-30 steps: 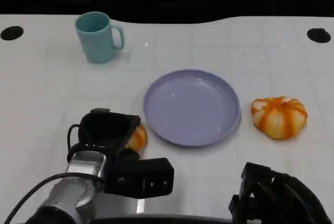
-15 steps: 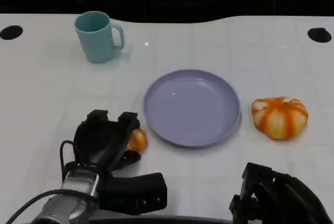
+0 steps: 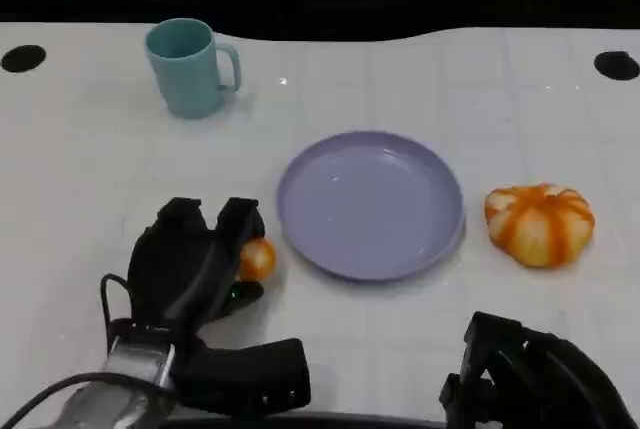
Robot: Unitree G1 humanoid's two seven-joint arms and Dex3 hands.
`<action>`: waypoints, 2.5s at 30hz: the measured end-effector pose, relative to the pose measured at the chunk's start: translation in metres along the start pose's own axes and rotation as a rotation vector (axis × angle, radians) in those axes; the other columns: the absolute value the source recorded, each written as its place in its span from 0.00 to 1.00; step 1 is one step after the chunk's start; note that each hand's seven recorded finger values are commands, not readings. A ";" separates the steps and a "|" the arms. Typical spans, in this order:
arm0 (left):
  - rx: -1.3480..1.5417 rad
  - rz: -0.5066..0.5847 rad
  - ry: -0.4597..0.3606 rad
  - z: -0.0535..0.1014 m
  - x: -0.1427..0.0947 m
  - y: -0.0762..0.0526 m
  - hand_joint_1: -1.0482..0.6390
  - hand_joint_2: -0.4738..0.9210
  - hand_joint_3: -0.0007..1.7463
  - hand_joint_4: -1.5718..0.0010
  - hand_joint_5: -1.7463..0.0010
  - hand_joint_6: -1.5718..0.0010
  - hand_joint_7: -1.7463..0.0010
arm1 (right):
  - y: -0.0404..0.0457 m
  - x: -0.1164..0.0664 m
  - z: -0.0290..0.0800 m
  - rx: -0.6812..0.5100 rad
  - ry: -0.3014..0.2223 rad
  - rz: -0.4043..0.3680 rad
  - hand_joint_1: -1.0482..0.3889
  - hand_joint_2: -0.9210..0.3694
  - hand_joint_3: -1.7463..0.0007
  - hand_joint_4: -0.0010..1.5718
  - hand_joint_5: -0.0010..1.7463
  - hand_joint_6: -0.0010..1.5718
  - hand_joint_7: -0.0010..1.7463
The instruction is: Grasp the bread from the table and place it into the plate.
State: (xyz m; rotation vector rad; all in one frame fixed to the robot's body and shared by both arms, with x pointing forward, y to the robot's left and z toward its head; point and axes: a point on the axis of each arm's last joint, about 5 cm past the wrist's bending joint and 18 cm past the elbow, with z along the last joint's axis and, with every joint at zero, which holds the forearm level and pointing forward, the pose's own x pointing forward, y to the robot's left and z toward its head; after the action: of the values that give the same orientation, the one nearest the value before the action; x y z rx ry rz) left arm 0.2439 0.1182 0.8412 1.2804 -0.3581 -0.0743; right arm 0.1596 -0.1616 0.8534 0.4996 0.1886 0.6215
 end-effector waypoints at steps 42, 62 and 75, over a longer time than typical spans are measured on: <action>-0.302 -0.075 -0.266 0.064 0.072 0.049 0.52 0.62 0.69 0.39 0.00 0.53 0.00 | 0.0034 -0.001 -0.003 0.011 0.005 0.000 0.24 0.00 0.86 0.54 0.92 0.49 0.79; -0.132 -0.356 -0.248 0.069 0.083 0.042 0.14 1.00 0.11 0.79 0.91 0.83 1.00 | 0.0043 -0.005 -0.006 0.013 0.006 0.013 0.24 0.00 0.85 0.54 0.92 0.48 0.79; -0.093 -0.336 -0.260 0.069 0.086 0.057 0.06 1.00 0.18 0.81 0.93 0.89 0.98 | 0.0041 -0.005 -0.005 0.011 0.006 0.010 0.24 0.00 0.86 0.55 0.92 0.49 0.79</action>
State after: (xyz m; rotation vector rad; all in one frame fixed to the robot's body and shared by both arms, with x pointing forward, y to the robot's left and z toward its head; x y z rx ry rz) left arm 0.2957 0.0494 0.9307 1.2300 -0.3541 -0.5411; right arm 0.1518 -0.1597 0.8510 0.5096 0.1947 0.6324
